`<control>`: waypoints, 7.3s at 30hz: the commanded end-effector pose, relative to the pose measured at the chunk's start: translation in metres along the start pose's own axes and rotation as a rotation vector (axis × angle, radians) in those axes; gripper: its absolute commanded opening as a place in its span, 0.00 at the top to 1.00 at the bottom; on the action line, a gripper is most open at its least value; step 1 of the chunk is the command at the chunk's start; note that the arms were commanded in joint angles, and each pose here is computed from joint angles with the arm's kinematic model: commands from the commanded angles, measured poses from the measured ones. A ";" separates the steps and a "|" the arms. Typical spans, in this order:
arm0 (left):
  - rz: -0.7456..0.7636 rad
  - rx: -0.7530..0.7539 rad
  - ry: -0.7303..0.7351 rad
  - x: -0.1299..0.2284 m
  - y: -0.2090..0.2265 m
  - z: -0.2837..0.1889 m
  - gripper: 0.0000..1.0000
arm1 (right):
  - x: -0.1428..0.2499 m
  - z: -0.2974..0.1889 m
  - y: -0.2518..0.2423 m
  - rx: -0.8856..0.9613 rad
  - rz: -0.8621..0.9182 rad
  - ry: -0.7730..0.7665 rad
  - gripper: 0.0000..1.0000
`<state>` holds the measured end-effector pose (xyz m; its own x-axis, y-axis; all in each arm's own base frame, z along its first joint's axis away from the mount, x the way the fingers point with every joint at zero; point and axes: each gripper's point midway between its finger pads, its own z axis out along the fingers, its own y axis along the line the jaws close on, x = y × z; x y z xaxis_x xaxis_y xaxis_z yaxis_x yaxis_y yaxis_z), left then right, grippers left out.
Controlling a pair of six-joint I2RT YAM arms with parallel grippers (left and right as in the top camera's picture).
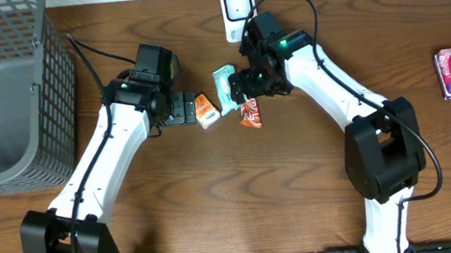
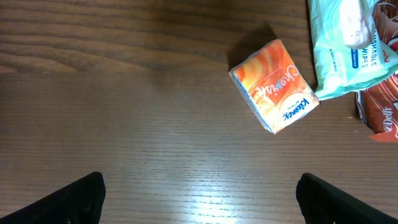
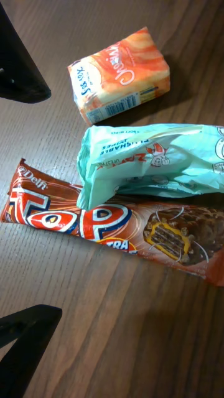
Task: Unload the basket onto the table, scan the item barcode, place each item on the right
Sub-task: 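Move the right gripper to the wafer bar and grasp it, then lift the wafer bar and hold it up to the scanner, then carry the wafer bar right and drop it beside the purple box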
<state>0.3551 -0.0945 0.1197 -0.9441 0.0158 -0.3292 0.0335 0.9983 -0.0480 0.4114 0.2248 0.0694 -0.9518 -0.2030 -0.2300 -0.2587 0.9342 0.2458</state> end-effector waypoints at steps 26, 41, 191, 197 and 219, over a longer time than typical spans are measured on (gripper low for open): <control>0.015 -0.013 0.001 0.000 0.002 0.001 0.02 | 0.022 0.016 -0.013 0.080 -0.002 0.037 0.32; 0.015 -0.013 0.001 0.000 0.002 0.001 0.02 | 0.036 0.065 -0.013 0.056 -0.043 -0.049 0.48; 0.015 -0.013 0.001 0.000 0.002 0.001 0.02 | 0.014 -0.129 -0.484 0.611 1.208 -0.463 0.57; 0.015 -0.013 0.001 0.000 0.002 0.001 0.02 | 0.002 -0.145 -0.475 0.591 1.070 -0.452 0.42; 0.015 -0.013 0.001 0.000 0.002 0.001 0.02 | -0.067 -0.175 -0.273 -0.026 0.820 -0.394 0.31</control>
<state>0.3552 -0.0945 0.1198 -0.9440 0.0158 -0.3296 0.0334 0.9983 -0.0478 0.5171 -0.1192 0.1862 -0.6220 0.6856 -0.3782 0.5568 0.7269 0.4019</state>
